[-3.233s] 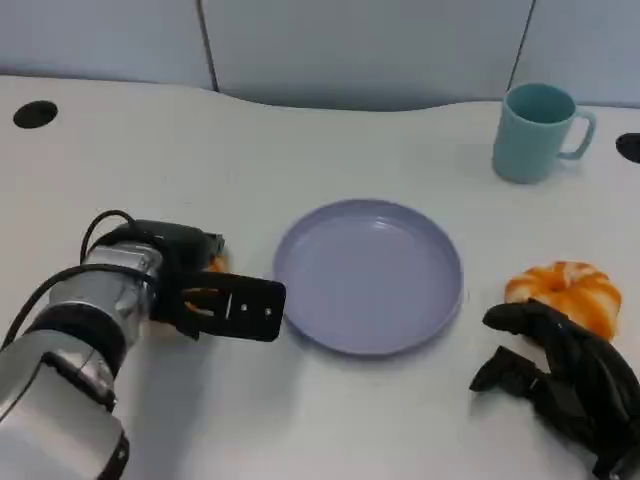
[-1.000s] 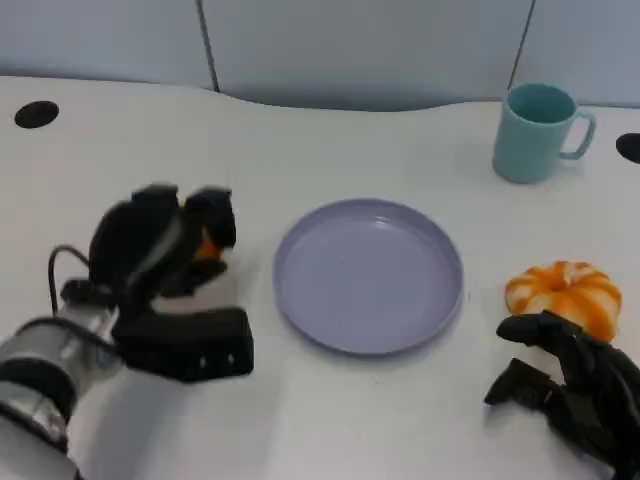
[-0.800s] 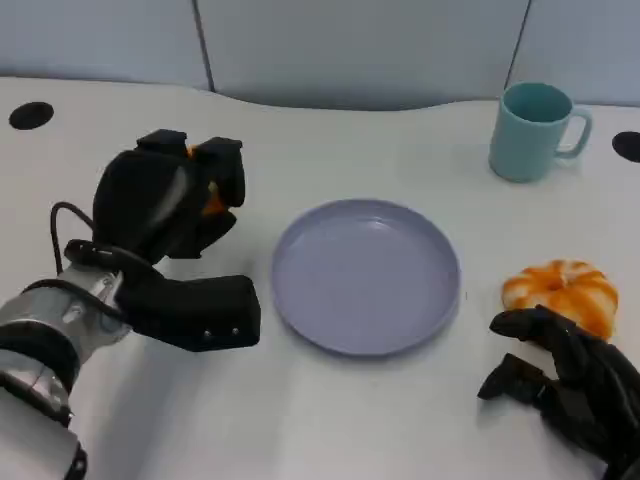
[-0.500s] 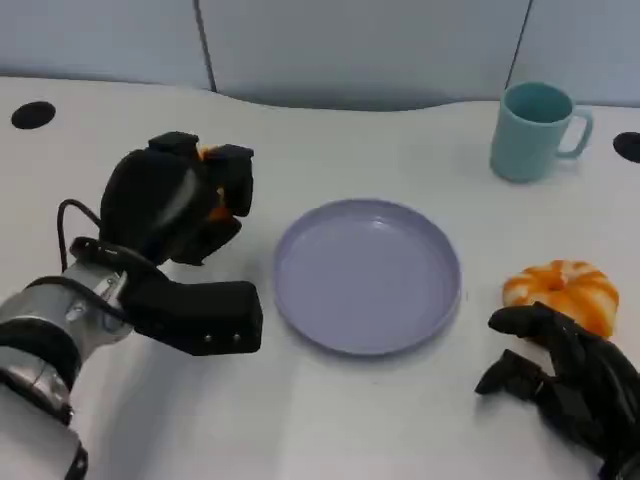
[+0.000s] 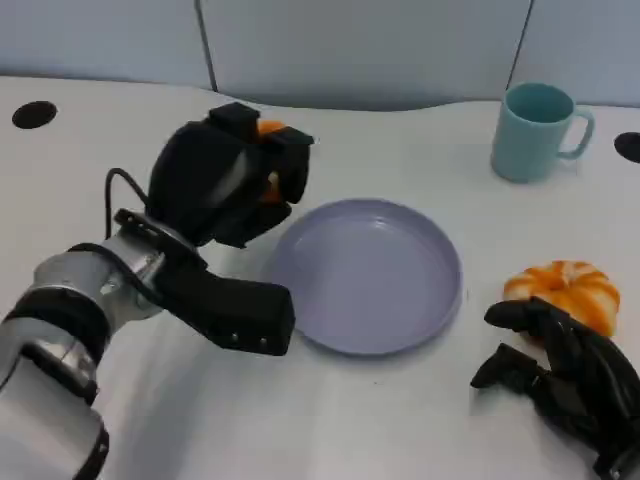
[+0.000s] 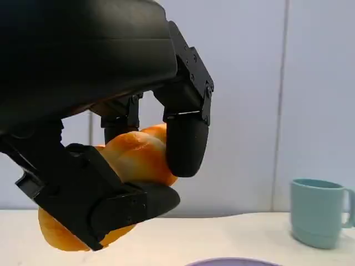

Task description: Grasp the bread from the table and place it into the plate.

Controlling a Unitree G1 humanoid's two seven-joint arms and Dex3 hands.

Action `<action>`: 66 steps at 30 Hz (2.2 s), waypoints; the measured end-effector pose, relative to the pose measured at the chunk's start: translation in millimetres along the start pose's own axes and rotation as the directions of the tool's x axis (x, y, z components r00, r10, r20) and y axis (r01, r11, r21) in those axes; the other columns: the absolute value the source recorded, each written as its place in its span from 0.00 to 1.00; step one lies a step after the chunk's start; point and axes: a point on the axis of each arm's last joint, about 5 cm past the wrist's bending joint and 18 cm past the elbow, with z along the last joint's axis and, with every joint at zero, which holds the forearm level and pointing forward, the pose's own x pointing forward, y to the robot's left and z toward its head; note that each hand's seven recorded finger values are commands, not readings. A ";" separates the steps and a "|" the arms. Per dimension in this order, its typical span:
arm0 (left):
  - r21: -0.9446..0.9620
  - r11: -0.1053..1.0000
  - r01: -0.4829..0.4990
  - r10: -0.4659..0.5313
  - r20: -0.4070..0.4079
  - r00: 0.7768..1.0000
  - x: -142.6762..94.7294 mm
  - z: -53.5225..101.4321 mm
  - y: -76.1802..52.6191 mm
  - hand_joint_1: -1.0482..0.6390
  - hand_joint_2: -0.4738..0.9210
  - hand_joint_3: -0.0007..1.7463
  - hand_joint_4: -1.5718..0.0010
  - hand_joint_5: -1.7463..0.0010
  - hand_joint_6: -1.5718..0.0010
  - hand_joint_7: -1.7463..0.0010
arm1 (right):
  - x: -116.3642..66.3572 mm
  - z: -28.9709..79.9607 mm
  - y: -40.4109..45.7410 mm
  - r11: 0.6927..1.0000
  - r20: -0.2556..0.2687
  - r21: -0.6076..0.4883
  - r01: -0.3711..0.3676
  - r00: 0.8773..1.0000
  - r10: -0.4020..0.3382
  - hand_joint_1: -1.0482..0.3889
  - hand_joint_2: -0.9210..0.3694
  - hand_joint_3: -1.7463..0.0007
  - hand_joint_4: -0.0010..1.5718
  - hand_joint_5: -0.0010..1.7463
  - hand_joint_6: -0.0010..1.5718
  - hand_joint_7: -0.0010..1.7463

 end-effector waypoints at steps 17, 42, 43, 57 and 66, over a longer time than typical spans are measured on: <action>-0.098 0.985 0.142 -0.125 0.159 0.979 26.1 45.7 -23.7 0.51 0.68 0.65 0.40 0.00 0.53 0.00 | -1.8 -1.1 4.3 1.000 -0.005 0.002 -0.006 1.000 0.006 0.40 0.00 0.87 0.43 0.81 0.43 0.57; -0.202 0.895 0.399 -0.377 0.137 0.916 30.0 48.5 -22.3 0.34 1.00 0.09 0.79 0.52 0.70 0.94 | -4.6 -3.7 10.4 1.000 -0.004 0.001 0.000 1.000 0.000 0.41 0.00 0.86 0.40 0.81 0.41 0.57; -0.203 0.892 0.405 -0.384 0.137 0.913 30.0 48.4 -22.2 0.32 1.00 0.10 0.81 0.56 0.72 0.96 | -4.6 -3.7 10.4 1.000 -0.004 0.000 0.000 1.000 0.000 0.42 0.00 0.86 0.40 0.81 0.41 0.57; -0.237 0.882 0.406 -0.389 0.120 0.914 31.6 43.6 -16.5 0.24 1.00 0.13 0.96 0.68 0.81 1.00 | -4.7 -4.0 10.0 1.000 -0.003 0.000 -0.004 1.000 0.004 0.41 0.00 0.87 0.40 0.81 0.41 0.57; -0.330 0.891 0.312 -0.291 0.113 0.950 31.4 34.1 -3.4 0.23 1.00 0.17 0.95 0.68 0.79 0.99 | -4.3 -4.0 10.1 1.000 -0.006 -0.004 -0.007 1.000 0.007 0.42 0.00 0.85 0.39 0.81 0.40 0.58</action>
